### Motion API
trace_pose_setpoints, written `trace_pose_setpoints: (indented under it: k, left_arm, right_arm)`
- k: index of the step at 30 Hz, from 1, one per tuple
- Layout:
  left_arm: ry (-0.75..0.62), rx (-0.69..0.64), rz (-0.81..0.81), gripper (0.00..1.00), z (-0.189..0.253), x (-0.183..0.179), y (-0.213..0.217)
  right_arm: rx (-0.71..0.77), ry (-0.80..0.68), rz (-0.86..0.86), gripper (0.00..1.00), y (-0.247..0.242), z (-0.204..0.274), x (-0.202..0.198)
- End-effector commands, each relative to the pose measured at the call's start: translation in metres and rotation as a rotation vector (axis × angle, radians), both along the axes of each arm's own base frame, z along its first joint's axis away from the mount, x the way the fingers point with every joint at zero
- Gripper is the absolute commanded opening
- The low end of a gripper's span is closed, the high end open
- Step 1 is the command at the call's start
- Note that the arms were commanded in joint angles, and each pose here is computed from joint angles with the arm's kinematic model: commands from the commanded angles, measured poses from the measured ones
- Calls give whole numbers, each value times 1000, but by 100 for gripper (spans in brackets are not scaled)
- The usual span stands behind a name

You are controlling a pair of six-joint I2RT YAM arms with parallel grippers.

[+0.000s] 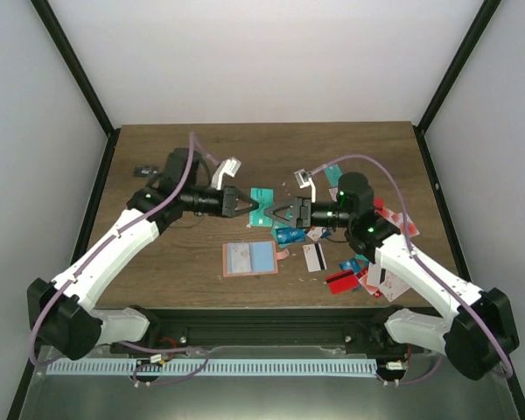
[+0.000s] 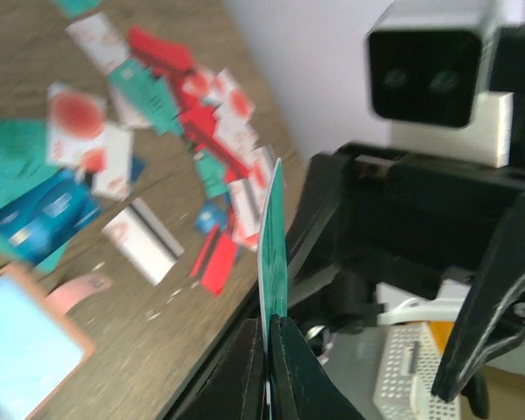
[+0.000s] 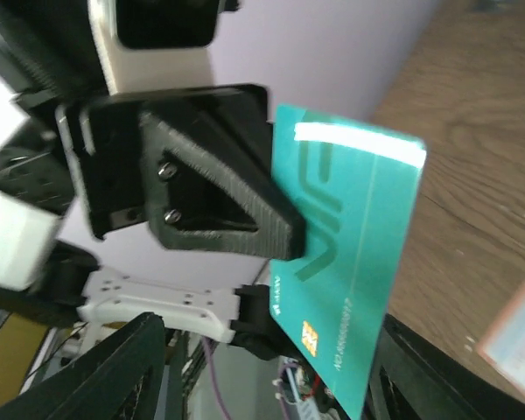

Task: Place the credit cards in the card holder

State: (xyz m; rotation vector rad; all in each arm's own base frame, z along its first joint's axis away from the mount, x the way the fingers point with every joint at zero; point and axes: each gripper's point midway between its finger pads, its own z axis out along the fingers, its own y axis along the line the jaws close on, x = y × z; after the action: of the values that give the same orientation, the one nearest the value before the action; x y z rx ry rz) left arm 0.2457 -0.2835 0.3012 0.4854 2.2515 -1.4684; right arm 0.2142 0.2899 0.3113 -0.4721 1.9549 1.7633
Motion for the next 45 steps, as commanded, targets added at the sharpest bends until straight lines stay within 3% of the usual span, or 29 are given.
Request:
trace_pose_setpoints:
  k: [1,5,14,27,45]
  left_arm:
    - [143,293,25,4,-94,-7,28]
    - [285,427,5,4,-156,-13,40]
    - [437,493,-69,4,-212,-35,47]
    - [561,522,-93,4,-239,-44,48]
    - [607,520,-70,4,-256,-34,42]
  right_arm:
    - [-152,47,-74,64,-3,-43,18]
    - [-168,113,-16,64,3,-71,14]
    - [-266,249,-10,59,11,-132,27]
    - [-405,396,-37,48,14,-201,42]
    - [-559,483,-62,38,-2,-259,33]
